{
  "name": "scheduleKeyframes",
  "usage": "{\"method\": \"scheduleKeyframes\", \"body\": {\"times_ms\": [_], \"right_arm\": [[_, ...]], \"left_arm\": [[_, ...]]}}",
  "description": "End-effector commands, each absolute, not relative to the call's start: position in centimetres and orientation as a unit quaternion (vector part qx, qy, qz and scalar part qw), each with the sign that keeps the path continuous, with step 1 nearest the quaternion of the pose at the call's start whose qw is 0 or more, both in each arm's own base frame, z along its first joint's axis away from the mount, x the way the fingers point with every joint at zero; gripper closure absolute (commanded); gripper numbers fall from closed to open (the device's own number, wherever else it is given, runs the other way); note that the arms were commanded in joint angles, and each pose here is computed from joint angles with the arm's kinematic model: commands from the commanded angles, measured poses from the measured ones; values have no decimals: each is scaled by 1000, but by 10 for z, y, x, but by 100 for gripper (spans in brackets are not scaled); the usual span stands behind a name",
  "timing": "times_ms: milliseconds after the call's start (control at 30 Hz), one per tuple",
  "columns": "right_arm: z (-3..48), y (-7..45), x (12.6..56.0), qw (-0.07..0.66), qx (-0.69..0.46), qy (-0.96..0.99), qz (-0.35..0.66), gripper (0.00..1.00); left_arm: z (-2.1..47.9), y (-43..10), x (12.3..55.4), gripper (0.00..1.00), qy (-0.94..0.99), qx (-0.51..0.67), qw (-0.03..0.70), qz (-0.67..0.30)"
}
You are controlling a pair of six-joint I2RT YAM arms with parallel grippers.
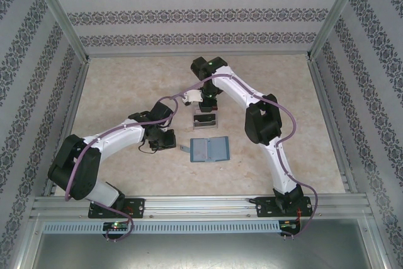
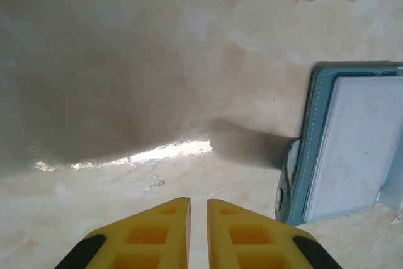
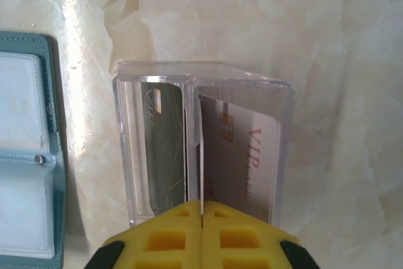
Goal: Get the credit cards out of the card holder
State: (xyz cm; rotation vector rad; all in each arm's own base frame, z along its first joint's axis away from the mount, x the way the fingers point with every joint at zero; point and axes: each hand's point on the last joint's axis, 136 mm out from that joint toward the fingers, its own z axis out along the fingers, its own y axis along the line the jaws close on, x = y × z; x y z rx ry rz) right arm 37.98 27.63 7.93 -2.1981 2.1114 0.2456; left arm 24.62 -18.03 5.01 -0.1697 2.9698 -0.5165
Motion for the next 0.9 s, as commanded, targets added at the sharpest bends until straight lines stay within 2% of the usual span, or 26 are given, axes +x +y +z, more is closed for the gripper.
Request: {"method": "scheduleKeyframes", "body": {"times_ms": [0, 67, 167, 233, 333, 533, 867], "right_arm": [[90, 274, 378, 49, -702, 705, 84, 97], [90, 273, 382, 53, -700, 708, 77, 91], [93, 276, 387, 67, -699, 708, 77, 89], [97, 279, 392, 78, -698, 708, 73, 81], [104, 280, 397, 92, -696, 709, 66, 78], [121, 276, 411, 127, -686, 716, 29, 74], [160, 279, 413, 201, -617, 760, 40, 71]], "left_arm": [[51, -173, 242, 85, 982, -63, 57, -166], [52, -174, 243, 85, 982, -64, 57, -167], [52, -173, 242, 85, 982, -64, 58, -167], [53, -173, 243, 85, 982, -64, 59, -167], [55, -173, 243, 85, 982, -64, 61, -168], [58, -173, 245, 85, 982, -62, 65, -168], [67, -172, 252, 85, 981, -56, 81, -169]]}}
